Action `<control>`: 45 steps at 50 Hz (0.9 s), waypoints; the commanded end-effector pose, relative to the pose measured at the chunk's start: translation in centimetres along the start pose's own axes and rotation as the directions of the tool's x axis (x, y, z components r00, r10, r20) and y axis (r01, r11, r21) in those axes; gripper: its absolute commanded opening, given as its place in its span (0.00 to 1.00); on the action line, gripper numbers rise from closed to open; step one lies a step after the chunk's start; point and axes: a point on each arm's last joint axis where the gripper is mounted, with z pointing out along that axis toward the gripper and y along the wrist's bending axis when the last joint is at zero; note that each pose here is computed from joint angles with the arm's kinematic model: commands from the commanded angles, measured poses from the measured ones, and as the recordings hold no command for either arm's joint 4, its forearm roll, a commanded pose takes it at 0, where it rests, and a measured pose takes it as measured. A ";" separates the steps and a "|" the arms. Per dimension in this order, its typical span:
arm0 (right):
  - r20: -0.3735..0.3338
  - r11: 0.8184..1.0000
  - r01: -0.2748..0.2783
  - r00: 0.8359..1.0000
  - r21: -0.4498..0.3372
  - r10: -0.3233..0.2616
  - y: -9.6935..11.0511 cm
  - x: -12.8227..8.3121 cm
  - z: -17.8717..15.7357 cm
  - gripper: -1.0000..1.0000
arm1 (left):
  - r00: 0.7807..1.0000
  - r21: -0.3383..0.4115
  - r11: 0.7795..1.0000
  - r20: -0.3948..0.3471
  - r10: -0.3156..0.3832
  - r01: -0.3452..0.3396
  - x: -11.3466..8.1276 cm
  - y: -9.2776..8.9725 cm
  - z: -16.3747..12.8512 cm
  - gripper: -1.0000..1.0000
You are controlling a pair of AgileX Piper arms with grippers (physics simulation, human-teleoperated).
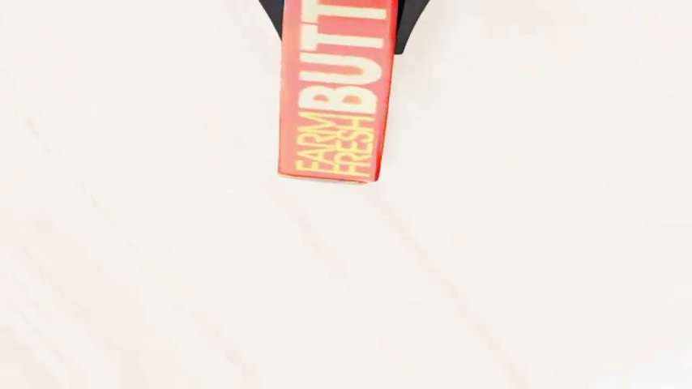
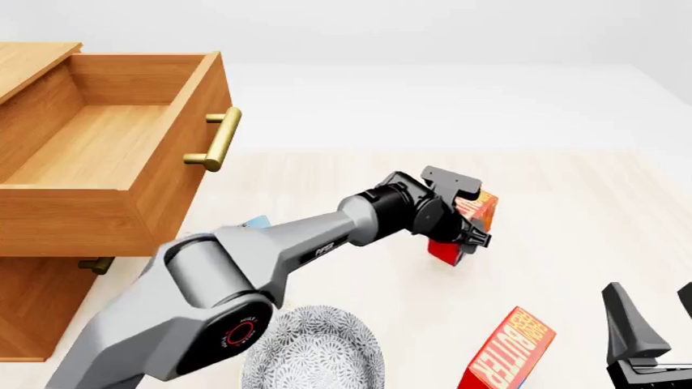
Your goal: Put the butter at the front in the top drawer of the cabinet and close it.
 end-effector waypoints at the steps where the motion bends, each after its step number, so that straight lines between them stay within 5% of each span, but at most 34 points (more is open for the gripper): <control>1: 0.000 1.000 0.000 1.000 0.000 0.000 0.0 0.0 0.0 1.00 | 0.998 -0.001 0.999 0.056 0.033 -0.033 -2.8 0.7 -4.7 0.00; 45: 0.000 1.000 0.000 1.000 0.000 0.000 0.0 0.0 0.0 1.00 | 0.990 -0.080 0.996 0.136 0.048 -0.038 -6.3 5.1 -23.0 0.00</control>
